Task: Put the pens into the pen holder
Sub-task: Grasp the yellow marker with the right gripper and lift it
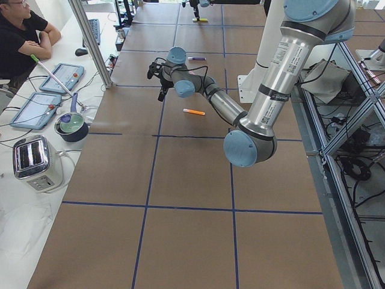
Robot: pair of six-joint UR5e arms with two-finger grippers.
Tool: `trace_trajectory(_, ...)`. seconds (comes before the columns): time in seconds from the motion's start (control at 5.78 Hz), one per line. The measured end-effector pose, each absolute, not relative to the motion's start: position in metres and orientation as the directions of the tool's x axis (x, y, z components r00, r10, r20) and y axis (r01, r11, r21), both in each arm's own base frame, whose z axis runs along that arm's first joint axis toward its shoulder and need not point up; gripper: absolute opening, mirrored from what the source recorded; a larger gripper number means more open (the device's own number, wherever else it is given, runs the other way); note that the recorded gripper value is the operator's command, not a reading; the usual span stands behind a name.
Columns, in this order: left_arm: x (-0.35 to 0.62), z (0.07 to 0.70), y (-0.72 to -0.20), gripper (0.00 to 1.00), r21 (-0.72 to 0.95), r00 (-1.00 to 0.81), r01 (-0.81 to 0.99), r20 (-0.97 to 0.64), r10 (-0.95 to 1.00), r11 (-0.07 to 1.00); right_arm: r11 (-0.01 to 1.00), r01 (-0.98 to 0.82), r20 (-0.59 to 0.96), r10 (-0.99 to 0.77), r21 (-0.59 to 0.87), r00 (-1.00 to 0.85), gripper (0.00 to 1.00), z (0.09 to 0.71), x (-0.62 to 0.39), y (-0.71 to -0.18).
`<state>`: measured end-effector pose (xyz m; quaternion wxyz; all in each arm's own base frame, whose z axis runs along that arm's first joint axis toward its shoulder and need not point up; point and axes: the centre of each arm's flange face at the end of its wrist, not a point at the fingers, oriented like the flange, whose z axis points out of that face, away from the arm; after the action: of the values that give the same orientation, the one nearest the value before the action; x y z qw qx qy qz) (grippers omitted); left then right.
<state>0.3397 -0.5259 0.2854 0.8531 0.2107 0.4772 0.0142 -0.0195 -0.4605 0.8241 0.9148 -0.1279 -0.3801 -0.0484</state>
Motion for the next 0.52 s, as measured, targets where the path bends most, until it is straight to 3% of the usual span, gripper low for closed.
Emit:
trace_trajectory(0.17, 0.3386, 0.2828, -0.5247, 1.0, 0.376, 0.541, 0.178, -0.809, 0.229, 0.909, 0.962, 0.186, 0.707, 0.009, -0.198, 0.707, 0.49, 0.8244, -0.0198, -0.4603)
trace_trajectory(0.35, 0.3377, 0.2816, -0.5245, 1.0, 0.377, 0.54, 0.179, -0.81, 0.23, 0.908, 0.962, 0.187, 0.707, 0.009, -0.2, 0.707, 0.36, 0.8253, -0.0201, -0.4598)
trace_trajectory(0.52, 0.3375, 0.2812, -0.5243, 1.0, 0.377, 0.539, 0.179, -0.81, 0.23, 0.909, 0.961, 0.189, 0.706, 0.009, -0.201, 0.708, 0.16, 0.8261, -0.0207, -0.4595)
